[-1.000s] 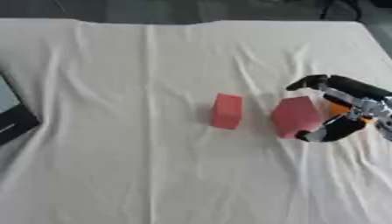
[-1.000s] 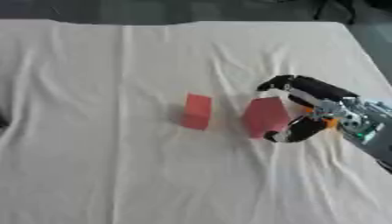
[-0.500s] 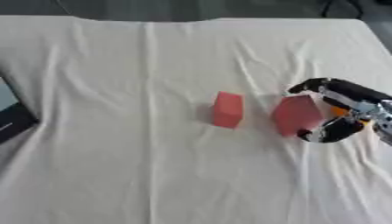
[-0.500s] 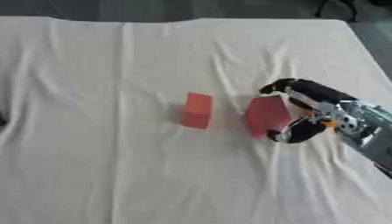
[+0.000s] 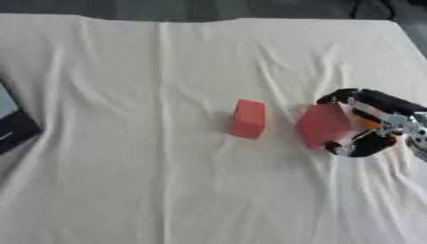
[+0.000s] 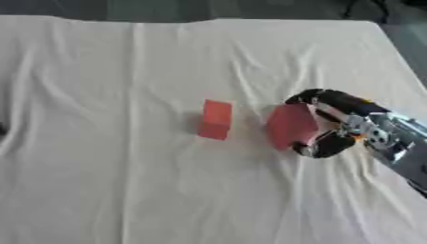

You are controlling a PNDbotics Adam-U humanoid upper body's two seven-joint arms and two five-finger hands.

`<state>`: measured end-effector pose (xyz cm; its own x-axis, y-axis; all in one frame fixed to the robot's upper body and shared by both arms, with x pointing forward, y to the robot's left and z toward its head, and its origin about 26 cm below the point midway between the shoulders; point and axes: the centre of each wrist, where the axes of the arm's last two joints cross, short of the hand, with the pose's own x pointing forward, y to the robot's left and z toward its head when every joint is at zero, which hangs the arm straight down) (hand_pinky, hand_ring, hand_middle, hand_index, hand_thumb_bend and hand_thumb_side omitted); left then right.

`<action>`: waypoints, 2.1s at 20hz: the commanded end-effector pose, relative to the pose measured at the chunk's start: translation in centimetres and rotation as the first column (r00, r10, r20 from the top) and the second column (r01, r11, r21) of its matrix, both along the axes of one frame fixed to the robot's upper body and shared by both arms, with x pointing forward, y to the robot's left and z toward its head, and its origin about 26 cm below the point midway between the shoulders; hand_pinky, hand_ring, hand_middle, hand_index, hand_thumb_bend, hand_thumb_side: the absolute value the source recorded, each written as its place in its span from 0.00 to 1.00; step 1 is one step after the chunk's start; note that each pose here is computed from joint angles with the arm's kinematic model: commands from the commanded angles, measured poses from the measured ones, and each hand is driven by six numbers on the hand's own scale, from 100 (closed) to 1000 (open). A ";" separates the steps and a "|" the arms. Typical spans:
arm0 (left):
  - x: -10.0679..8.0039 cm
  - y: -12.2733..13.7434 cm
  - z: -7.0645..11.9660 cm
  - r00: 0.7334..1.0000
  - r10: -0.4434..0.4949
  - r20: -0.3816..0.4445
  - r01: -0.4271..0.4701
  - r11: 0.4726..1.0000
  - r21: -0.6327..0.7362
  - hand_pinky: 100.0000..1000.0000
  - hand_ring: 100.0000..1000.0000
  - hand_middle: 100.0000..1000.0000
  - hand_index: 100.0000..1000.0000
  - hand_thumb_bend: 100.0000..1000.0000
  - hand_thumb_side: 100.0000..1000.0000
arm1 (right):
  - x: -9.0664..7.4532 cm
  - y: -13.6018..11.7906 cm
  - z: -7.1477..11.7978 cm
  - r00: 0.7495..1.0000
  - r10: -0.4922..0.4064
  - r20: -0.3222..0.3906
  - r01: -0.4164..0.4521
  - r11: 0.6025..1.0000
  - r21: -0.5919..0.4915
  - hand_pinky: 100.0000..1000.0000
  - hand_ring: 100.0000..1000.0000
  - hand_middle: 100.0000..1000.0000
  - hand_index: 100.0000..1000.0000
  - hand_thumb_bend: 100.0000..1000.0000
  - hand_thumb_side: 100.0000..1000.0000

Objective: Pick up the objects with one hand, pass them to the other hand, and then place them into the box on the other side of the table.

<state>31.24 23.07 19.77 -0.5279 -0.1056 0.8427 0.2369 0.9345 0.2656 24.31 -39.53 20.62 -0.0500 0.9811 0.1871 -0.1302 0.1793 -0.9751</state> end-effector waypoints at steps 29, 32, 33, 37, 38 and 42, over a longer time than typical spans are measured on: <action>-0.2 0.3 0.4 1.000 0.004 0.010 -0.004 1.000 0.019 1.00 0.67 0.66 0.70 0.00 0.89 | 0.1 0.0 1.1 0.998 -0.062 0.014 0.062 0.997 -0.056 1.00 0.88 0.81 0.90 0.29 0.00; -0.2 0.3 0.4 1.000 0.005 0.009 -0.005 1.000 0.020 1.00 0.66 0.66 0.70 0.00 0.89 | 0.1 0.0 1.1 0.998 -0.058 0.020 0.059 0.997 -0.043 1.00 0.87 0.77 0.85 0.29 0.00; -0.2 0.3 0.4 1.000 0.005 0.009 -0.005 1.000 0.021 1.00 0.66 0.66 0.70 0.00 0.89 | 0.1 0.0 1.1 0.998 -0.057 0.022 0.058 0.998 -0.040 1.00 0.87 0.77 0.85 0.29 0.00; -0.2 0.3 0.3 1.000 0.007 0.007 -0.008 1.000 0.021 1.00 0.66 0.66 0.69 0.00 0.89 | 0.2 0.1 1.2 0.998 -0.036 0.053 0.036 0.999 -0.011 1.00 0.81 0.58 0.66 0.28 0.00; -0.2 0.3 0.3 1.000 0.007 0.006 -0.008 1.000 0.020 1.00 0.66 0.66 0.69 0.00 0.89 | 0.2 0.1 1.2 0.997 -0.030 0.064 0.030 1.000 -0.001 1.00 0.80 0.54 0.62 0.29 0.00; -0.3 0.3 0.3 1.000 0.008 0.006 -0.008 1.000 0.018 1.00 0.66 0.66 0.69 0.00 0.89 | 0.2 0.1 1.5 0.992 -0.021 0.123 0.017 0.999 0.036 1.00 0.72 0.43 0.49 0.30 0.00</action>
<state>31.13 23.06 19.38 -0.5131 -0.1087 0.8514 0.2376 0.9352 0.2626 24.44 -39.48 20.91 -0.0375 0.9715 0.2339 -0.0407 0.2324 -0.9718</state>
